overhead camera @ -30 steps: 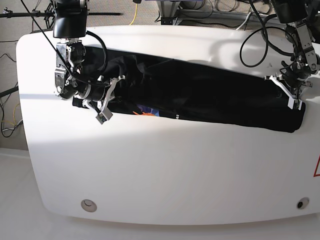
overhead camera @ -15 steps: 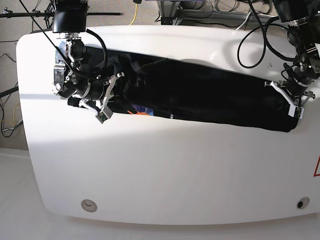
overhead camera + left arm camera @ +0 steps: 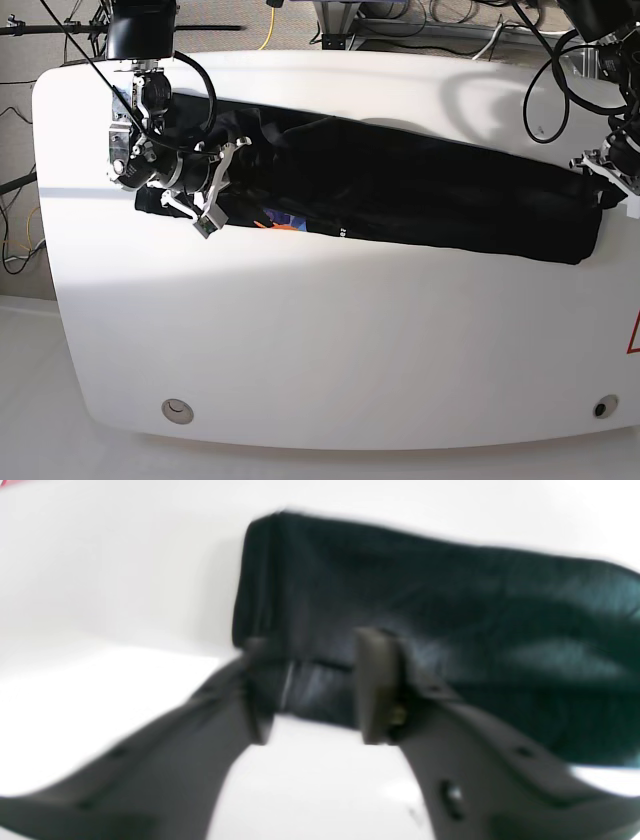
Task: Fold the T-shirt properly
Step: 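Pull the folded strip edge toward the arm bases with both grippers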
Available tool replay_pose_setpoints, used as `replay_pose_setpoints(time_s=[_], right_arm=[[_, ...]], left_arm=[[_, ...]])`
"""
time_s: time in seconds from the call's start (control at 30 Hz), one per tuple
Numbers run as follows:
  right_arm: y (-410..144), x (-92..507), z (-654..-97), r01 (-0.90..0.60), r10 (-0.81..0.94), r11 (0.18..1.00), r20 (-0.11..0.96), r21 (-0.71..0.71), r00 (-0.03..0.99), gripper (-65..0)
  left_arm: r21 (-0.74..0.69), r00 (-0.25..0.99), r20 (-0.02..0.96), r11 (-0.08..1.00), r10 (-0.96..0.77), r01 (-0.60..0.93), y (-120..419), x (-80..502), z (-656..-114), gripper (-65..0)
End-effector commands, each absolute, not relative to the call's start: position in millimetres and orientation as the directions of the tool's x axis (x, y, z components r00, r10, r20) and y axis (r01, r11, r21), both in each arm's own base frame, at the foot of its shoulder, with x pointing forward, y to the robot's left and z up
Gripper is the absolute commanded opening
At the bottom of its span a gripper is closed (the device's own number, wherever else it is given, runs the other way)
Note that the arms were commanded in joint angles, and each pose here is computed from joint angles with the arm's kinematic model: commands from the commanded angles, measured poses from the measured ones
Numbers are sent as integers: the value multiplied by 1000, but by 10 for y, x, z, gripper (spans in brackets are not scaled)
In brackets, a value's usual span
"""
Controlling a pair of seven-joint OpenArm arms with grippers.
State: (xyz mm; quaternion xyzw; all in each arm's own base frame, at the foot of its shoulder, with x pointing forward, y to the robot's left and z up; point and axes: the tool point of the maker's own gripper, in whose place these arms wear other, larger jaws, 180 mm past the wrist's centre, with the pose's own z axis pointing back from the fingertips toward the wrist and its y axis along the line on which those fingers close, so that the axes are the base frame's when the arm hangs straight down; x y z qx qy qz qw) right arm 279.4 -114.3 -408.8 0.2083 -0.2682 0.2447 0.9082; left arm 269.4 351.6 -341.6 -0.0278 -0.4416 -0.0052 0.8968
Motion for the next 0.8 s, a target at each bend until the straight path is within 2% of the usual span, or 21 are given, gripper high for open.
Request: replay_pose_setpoints(time_s=[0.0,0.27,0.33,0.67,0.77], right_arm=[[-1084,2857,-3925,-569,295,781,650,258,700,-650],[-1003,2805,-3800,-586,279,763,679,272,679,-650],[-930,2728,-3661,-620,311,750,704,232,639,-649],[-888,2653,-3519,-645,366,749,717,151,593,-649],[-908,2622,-3531,-640,365,753,713,153,599,-649]], left_arm=[[-36,535,845,999,13,32,3634,2783,-3113,-364],[-23,519,855,999,4,30,3662,2828,-3047,-537],[-8,491,871,1000,-6,27,3677,2932,-2967,-601],[7,454,891,1000,1,-14,3745,3149,-2813,-650],[13,454,891,1000,-4,-16,3753,3169,-2805,-640]])
